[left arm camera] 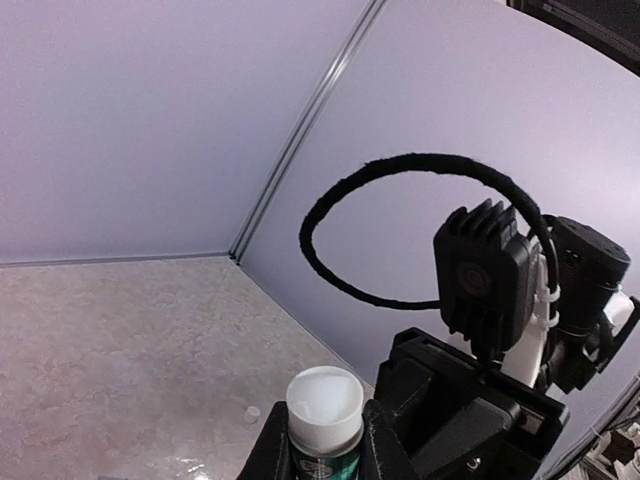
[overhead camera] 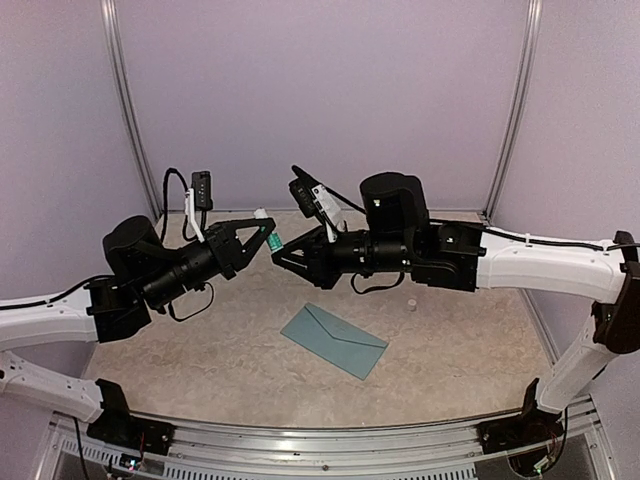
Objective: Place the letter into the envelope and seal it
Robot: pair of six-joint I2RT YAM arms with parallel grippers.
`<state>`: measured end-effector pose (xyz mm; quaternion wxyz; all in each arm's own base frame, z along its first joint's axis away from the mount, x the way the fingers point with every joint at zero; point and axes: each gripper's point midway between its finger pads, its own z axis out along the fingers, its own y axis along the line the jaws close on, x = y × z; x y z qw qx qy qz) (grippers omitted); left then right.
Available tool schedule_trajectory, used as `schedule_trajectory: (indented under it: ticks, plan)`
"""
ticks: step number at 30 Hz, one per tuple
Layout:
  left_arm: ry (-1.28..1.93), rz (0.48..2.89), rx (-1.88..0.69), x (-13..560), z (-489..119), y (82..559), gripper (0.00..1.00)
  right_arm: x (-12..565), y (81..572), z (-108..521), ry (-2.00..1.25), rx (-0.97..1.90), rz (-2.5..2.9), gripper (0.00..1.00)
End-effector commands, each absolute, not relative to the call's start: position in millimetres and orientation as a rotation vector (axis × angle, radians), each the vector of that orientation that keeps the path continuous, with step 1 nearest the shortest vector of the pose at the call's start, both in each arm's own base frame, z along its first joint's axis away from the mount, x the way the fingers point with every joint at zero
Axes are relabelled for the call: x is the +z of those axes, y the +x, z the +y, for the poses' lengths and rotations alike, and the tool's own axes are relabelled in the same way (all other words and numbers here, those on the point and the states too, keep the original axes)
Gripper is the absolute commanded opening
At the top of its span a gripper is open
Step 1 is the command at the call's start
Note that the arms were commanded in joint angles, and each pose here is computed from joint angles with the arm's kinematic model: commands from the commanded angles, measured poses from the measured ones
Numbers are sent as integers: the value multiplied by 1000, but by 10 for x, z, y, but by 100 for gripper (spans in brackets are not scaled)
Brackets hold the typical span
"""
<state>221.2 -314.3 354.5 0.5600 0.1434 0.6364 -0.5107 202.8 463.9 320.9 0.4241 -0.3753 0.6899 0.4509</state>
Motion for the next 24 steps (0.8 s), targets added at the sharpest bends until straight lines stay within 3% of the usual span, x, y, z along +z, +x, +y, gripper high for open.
schedule_trajectory:
  ticks: [1, 5, 11, 19, 24]
  plan:
    - [295, 1612, -1164, 3314, -3222, 2246, 0, 3027, 2668, 4496, -698, 616, 1843, 4]
    - [197, 1643, -1151, 3230, -3161, 2337, 0, 2981, 2821, 4479, -604, 449, 1858, 4]
    - [152, 1665, -1161, 3141, -3150, 2381, 0, 3074, 2778, 4513, -574, 515, 1843, 10]
    - [262, 1549, -1270, 3387, -3047, 2237, 0, 3399, 2301, 4351, -744, 945, 1653, 59]
    - [476, 1449, -1387, 3546, -3128, 1900, 0, 3445, 1848, 4216, -948, 1333, 1498, 78]
